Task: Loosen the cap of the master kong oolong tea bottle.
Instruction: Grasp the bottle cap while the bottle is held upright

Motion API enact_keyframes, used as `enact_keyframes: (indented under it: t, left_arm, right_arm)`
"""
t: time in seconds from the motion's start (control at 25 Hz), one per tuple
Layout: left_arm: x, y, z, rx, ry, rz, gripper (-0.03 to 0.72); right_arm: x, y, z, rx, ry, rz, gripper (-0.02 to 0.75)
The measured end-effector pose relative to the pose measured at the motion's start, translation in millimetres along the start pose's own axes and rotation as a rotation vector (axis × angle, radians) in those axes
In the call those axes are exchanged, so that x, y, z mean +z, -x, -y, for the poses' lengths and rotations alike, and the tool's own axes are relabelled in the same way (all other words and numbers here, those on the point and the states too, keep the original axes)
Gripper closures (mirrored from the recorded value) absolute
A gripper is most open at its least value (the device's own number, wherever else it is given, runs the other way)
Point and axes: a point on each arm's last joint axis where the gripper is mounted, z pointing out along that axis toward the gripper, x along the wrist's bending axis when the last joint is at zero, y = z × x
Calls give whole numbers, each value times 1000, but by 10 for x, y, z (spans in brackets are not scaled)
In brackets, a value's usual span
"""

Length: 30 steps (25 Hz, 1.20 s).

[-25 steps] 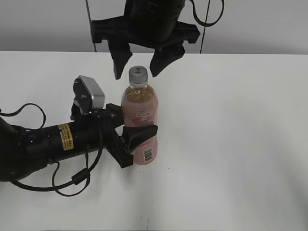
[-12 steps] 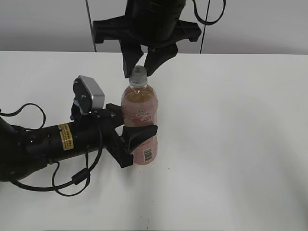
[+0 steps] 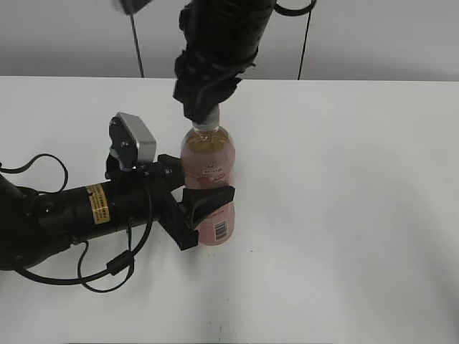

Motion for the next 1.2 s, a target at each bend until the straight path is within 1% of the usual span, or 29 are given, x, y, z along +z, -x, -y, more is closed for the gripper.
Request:
enact_keyframes:
  t: [0.12, 0.2, 0.28, 0.52, 0.92, 1.0, 1.2]
  left_arm:
    - [0, 0, 0, 0, 0, 0, 305]
    - [0, 0, 0, 0, 0, 0, 305]
    - [0, 0, 0, 0, 0, 0, 305]
    - [0, 0, 1, 0, -1, 0, 305]
    - [0, 0, 1, 0, -1, 0, 305]
    - [0, 0, 1, 0, -1, 0, 305]
    - [0, 0, 1, 0, -1, 0, 305]
  right_arm:
    - [-4, -1, 0, -347, 1, 0, 465]
    - [-4, -2, -1, -476, 2, 0, 465]
    - [-4, -2, 0, -551, 1, -1, 465]
    - [-4, -2, 0, -593, 1, -1, 465]
    - [-4, -4, 0, -590, 2, -3, 463]
    - [-4, -5, 0, -574, 2, -4, 433]
    - [-4, -4, -1, -505, 3, -3, 256]
